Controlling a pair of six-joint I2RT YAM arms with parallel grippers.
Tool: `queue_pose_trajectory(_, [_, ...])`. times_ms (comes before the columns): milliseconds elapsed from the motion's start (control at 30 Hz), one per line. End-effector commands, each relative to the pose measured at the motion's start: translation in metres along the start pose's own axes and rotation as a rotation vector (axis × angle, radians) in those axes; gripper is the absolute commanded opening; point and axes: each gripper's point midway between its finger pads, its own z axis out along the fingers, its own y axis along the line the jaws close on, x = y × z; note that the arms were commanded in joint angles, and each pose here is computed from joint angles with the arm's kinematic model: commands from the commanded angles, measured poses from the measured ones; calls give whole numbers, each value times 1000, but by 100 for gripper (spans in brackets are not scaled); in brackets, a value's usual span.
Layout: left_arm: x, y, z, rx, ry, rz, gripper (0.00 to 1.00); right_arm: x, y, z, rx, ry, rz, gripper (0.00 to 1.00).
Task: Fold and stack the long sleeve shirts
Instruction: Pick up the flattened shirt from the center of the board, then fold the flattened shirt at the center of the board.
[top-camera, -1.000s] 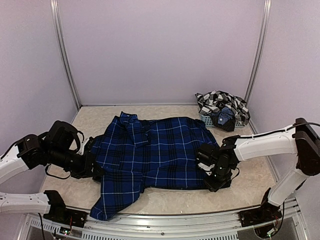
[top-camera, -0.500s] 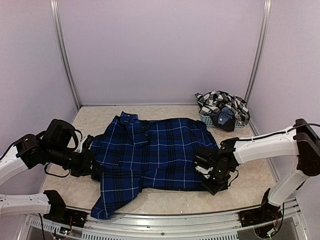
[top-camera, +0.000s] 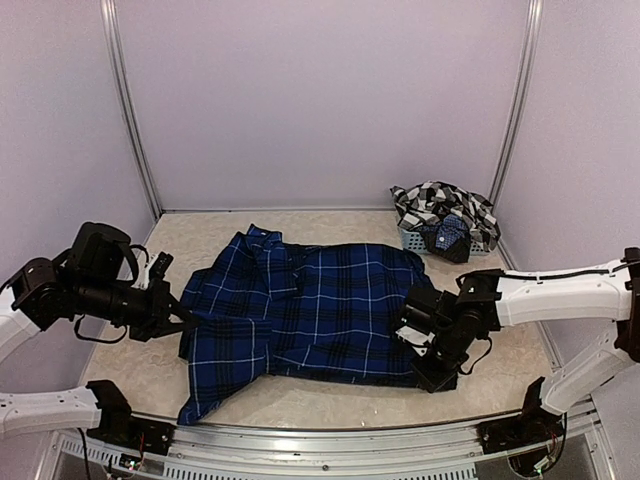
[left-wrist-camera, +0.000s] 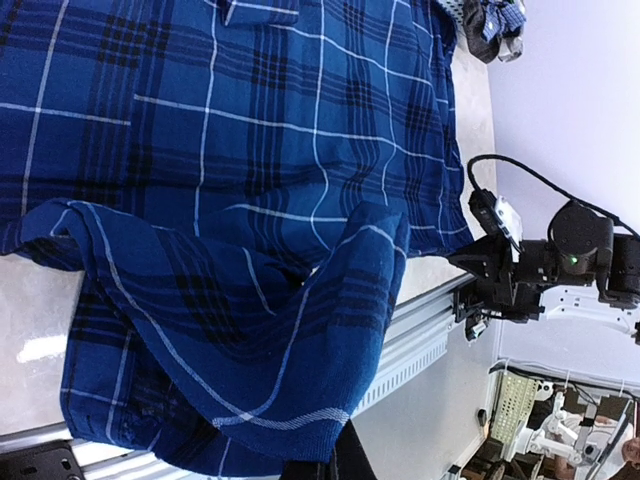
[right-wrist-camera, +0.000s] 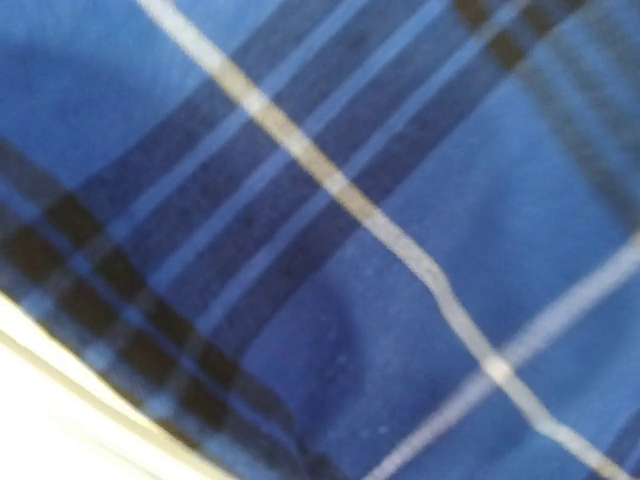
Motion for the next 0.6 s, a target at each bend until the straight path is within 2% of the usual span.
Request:
queue_pose_trajectory(0, [-39,-16,-3,54,-117,16,0,-23,-8,-16,-8,-48,52,0])
queue_pose_trajectory(267, [-85,22,-4,63,-235,-60,0,-70,-54,-18,53,-85,57,0])
queue_pose_trajectory(400, [-109,30,-4,57,-302,-49,0,-92,-69,-15,62,-88,31,0])
queue_pose_trajectory(567, [-130,34,8,54,-328,-33,0,-120,-79,-9,86,-74,0,0])
